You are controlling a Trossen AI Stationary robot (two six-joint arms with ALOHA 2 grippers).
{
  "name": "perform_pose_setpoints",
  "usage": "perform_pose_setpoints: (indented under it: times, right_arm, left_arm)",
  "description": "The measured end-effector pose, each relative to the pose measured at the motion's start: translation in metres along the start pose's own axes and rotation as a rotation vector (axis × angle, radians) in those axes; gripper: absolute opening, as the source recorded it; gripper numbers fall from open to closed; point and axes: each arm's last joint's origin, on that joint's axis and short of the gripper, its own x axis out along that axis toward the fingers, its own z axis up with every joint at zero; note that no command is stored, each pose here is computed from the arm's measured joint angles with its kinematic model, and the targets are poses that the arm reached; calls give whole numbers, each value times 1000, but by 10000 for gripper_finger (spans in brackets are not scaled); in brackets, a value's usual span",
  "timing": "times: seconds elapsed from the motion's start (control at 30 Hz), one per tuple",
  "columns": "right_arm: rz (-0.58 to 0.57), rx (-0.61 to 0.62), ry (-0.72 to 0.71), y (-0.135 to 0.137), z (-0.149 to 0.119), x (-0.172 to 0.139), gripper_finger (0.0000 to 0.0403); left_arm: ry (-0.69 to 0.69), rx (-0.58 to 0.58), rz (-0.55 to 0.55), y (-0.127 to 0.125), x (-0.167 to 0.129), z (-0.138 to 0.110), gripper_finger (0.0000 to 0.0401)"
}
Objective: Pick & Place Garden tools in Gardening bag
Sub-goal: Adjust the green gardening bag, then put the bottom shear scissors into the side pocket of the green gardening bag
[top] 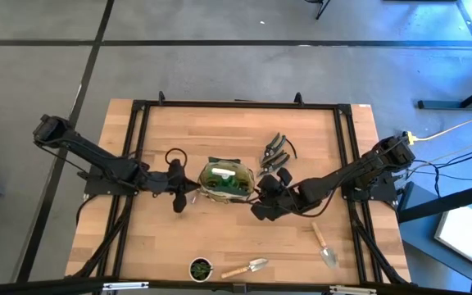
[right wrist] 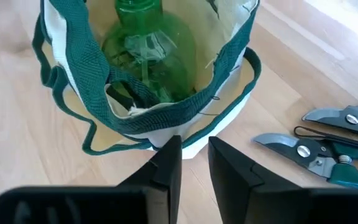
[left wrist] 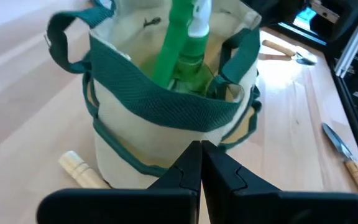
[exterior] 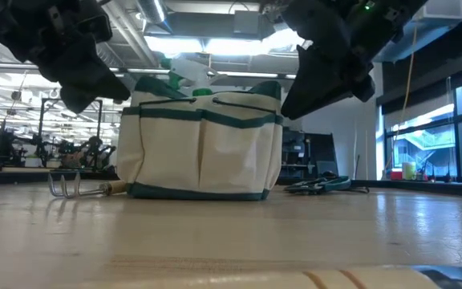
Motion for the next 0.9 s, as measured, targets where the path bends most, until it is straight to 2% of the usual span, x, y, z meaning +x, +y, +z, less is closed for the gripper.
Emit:
perform_pose_setpoints:
  times: [0.33,0.53,0.67,0.9]
  right_arm:
    - [56,-66,-63,20,22,-20,80]
    - [97,-155,-97,31,30,-32,80]
    - [121,-244,-110,38,29,-41,80]
    - [190,-426,-156,53,19,-58,80]
  left_arm:
    - [-54,17,30,1,-4,5,2]
    - [-74,21,17,0,-5,7,3]
    - [-131,40,-89,-10,-8,13,2]
    - [-299,170,-317,-33,-20,26,2]
